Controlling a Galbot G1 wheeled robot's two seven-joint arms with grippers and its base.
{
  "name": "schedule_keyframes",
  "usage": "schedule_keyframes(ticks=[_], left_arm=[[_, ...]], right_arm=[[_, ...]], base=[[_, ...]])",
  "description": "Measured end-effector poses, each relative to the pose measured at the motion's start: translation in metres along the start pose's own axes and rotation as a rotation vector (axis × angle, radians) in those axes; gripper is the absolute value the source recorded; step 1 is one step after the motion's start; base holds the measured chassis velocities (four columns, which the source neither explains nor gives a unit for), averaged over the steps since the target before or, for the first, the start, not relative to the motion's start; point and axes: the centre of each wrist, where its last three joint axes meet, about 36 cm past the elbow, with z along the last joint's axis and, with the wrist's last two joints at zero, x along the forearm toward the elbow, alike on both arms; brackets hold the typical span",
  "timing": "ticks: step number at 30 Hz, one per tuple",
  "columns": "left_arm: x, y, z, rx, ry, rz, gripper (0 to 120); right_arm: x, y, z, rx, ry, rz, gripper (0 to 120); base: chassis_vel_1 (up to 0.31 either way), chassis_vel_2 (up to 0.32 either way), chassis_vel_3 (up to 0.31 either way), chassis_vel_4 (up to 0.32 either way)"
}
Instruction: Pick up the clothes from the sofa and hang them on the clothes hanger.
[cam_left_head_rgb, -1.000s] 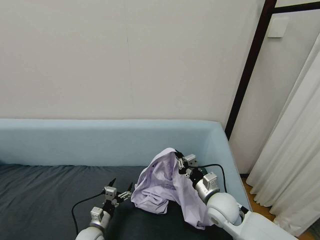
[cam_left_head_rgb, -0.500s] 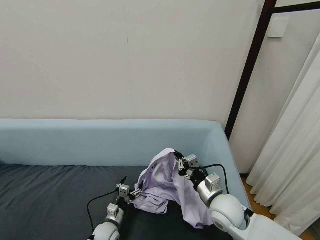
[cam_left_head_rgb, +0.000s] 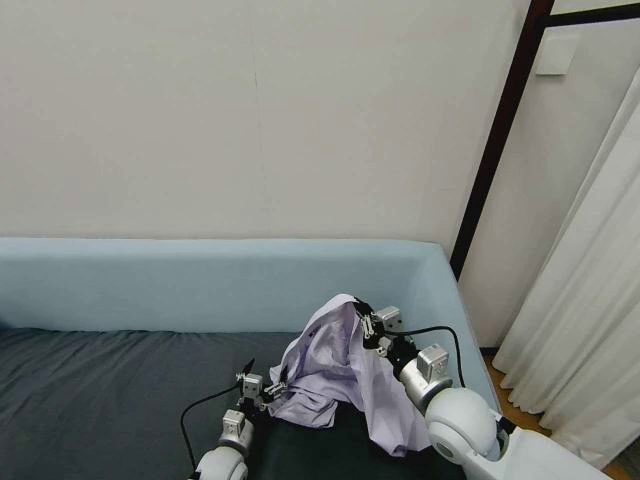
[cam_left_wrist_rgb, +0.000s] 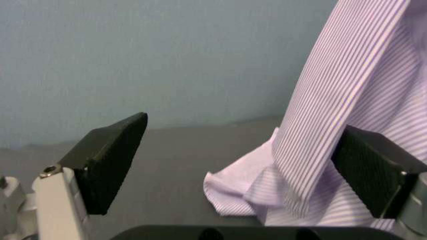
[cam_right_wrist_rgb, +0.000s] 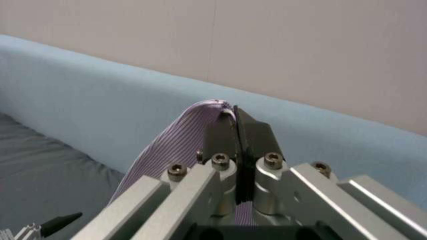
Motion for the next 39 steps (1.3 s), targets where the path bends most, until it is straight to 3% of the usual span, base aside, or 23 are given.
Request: schedule_keyframes(ticks=[6,10,17,23,26,28,31,39], left_arm=[[0.000,0.000,0.007,-0.008,0.008,0.005,92],[-0.004,-0.004,0.007,-0.010,-0.004,0.011,82],[-0.003,-0.008,0.011,-0.031,-0.024,0.033,49],[0.001,-0.010,0.014,-0.049,-0.029,0.044,34],[0.005,-0.010,0.017,-0.060,-0.027,0.050,17],[0.006,-0.009,0.018,-0.061,-0.026,0.049,15],[0.010,-0.008,0.020,-0.063,-0.022,0.048,0],[0.019,-0.004,0.005,-0.080,-0.072,-0.018,0]], right_arm=[[0.002,0.002,0.000,-0.006,0.002,0.005,0],[0.002,0.005,0.000,-0.013,0.004,0.006,0],[0.003,0.005,0.002,-0.017,0.012,0.008,0],[0.003,0.006,0.005,-0.023,0.019,0.017,0],[0.007,0.010,0.011,-0.033,0.033,0.022,0],[0.008,0.011,0.011,-0.035,0.035,0.022,0],[0.009,0.011,0.010,-0.037,0.031,0.026,0],[0.011,0.007,0.008,-0.032,0.028,0.045,0]], base=[[0.000,0.000,0.000,0.000],[0.000,0.000,0.000,0.000],[0.000,0.000,0.000,0.000],[0.000,0.000,0.000,0.000],[0.000,0.000,0.000,0.000],[0.000,0.000,0.000,0.000],[0.000,0.000,0.000,0.000],[0.000,0.000,0.000,0.000]])
